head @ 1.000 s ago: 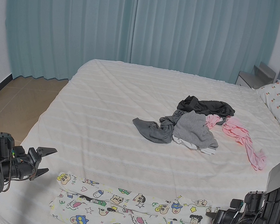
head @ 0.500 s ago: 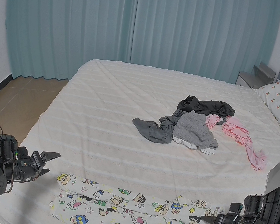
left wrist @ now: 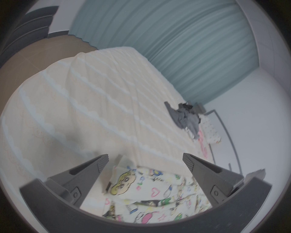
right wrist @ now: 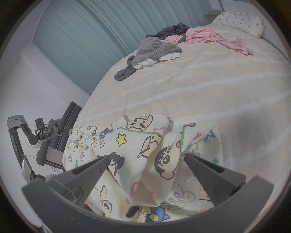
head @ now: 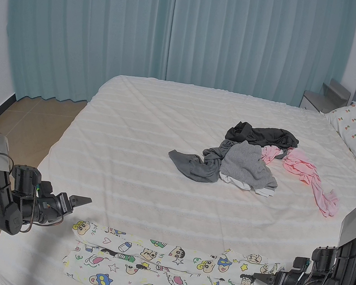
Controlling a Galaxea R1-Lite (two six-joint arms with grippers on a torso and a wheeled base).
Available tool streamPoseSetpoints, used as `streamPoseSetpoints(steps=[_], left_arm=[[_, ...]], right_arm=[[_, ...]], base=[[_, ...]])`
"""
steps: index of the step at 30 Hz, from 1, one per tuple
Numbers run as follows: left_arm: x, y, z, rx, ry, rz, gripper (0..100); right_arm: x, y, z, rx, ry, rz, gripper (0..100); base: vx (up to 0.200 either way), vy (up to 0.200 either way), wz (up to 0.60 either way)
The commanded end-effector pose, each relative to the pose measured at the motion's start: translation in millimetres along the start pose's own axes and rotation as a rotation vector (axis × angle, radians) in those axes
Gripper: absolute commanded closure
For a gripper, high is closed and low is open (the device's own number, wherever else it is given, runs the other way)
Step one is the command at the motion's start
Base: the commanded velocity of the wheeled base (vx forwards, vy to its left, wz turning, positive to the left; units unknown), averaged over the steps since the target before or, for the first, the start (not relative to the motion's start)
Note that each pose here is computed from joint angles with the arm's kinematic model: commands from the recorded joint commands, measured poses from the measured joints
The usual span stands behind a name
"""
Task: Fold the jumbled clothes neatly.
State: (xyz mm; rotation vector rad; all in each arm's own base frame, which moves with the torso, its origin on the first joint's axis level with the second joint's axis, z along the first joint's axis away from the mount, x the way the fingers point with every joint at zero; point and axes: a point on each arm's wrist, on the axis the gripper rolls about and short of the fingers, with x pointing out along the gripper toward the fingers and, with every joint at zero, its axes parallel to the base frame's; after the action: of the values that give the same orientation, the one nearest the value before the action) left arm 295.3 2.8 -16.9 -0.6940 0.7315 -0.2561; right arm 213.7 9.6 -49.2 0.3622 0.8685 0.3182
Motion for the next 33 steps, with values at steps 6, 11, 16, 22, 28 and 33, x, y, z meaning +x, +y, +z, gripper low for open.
streamPoseSetpoints(steps=[6,11,16,22,28,33], left_arm=[[12,5,-5,0.069,0.07,0.023,0],[16,3,-10,0.081,0.089,0.016,0],[18,4,-15,0.138,0.116,0.028,0],[18,3,-15,0.15,0.12,0.03,0],[19,5,-15,0.15,0.112,0.041,100],[18,5,-14,0.149,0.108,0.041,100]], right_arm=[[0,2,-3,-0.003,0.015,0.007,0],[1,2,-3,-0.003,0.017,0.007,0],[1,1,-3,-0.004,0.014,0.008,0],[1,1,-3,-0.004,0.014,0.008,0],[2,1,-3,-0.003,0.015,0.007,0],[2,1,-3,-0.004,0.014,0.008,0]], base=[[0.0,0.0,0.0],[0.0,0.0,0.0],[0.0,0.0,0.0],[0.0,0.0,0.0],[0.0,0.0,0.0],[0.0,0.0,0.0]])
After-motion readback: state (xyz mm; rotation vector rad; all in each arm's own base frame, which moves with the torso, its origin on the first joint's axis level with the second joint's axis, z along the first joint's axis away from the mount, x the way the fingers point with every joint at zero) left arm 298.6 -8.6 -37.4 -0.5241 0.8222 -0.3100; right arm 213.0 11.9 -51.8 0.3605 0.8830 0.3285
